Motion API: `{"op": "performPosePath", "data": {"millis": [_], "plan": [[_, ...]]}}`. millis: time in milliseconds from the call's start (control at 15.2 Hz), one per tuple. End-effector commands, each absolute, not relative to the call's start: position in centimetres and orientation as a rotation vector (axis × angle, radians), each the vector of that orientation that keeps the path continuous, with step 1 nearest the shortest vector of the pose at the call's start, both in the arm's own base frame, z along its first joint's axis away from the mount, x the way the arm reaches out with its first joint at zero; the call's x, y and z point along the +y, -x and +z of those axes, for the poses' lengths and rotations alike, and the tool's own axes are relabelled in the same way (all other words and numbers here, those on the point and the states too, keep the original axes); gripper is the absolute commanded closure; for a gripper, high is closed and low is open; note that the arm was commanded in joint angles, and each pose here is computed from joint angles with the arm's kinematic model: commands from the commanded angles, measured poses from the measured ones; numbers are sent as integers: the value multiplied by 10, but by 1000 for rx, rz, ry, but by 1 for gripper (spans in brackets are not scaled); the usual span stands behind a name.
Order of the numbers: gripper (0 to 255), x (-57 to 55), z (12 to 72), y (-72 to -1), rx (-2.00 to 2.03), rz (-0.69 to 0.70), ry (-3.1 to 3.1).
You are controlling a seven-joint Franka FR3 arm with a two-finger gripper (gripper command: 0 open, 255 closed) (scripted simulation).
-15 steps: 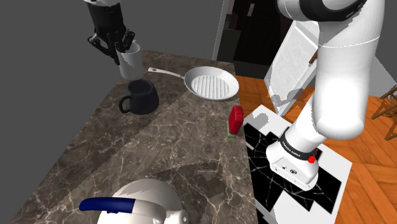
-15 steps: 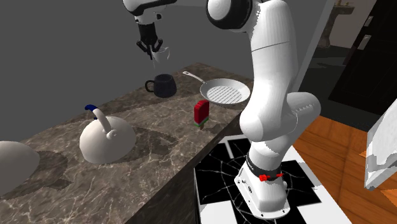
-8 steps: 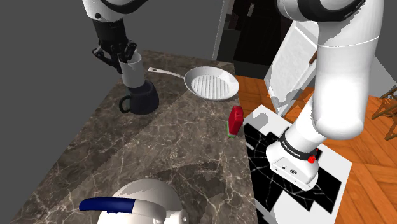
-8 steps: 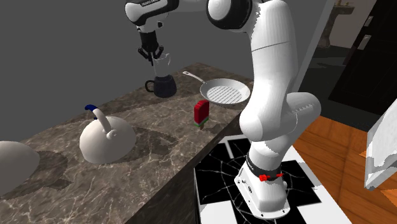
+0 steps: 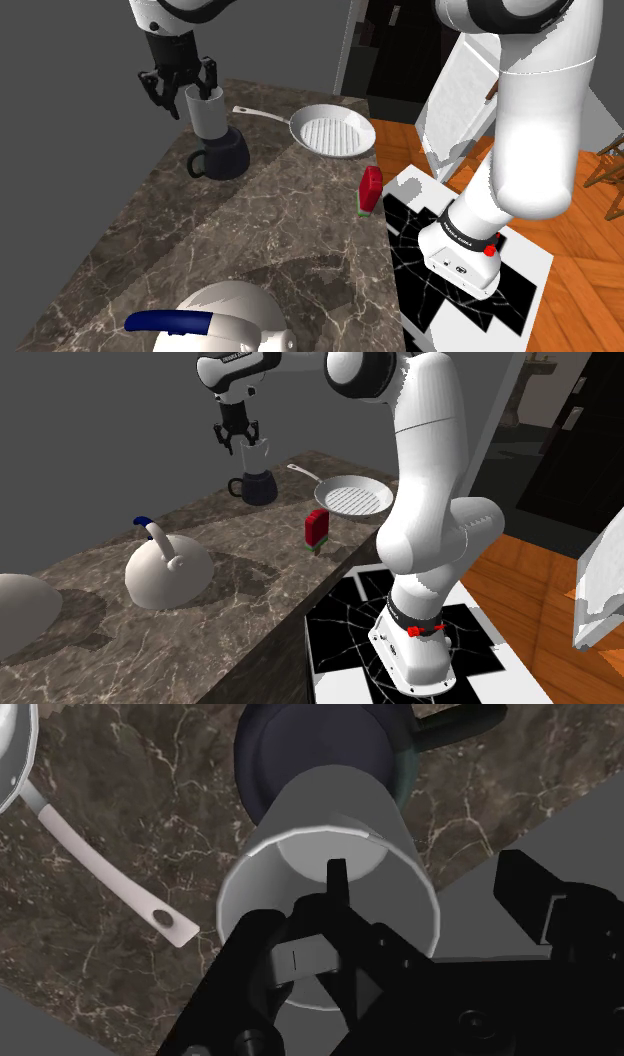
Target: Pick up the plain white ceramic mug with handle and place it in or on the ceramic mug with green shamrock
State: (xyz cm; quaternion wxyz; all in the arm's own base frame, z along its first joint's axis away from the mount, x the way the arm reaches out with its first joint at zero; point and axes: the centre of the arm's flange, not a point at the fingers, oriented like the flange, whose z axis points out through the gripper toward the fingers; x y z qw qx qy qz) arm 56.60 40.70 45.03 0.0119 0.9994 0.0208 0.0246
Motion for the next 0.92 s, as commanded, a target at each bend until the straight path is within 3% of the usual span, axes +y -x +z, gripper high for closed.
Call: {"op": "performPosePath", "data": {"millis": [0,198,462,858], "plan": [[0,407,450,-566,65,77,-3116],[0,407,450,-566,65,77,-3116],[0,408,500,-564,65,77,-3116],[0,408,500,-564,65,77,-3116]]}}
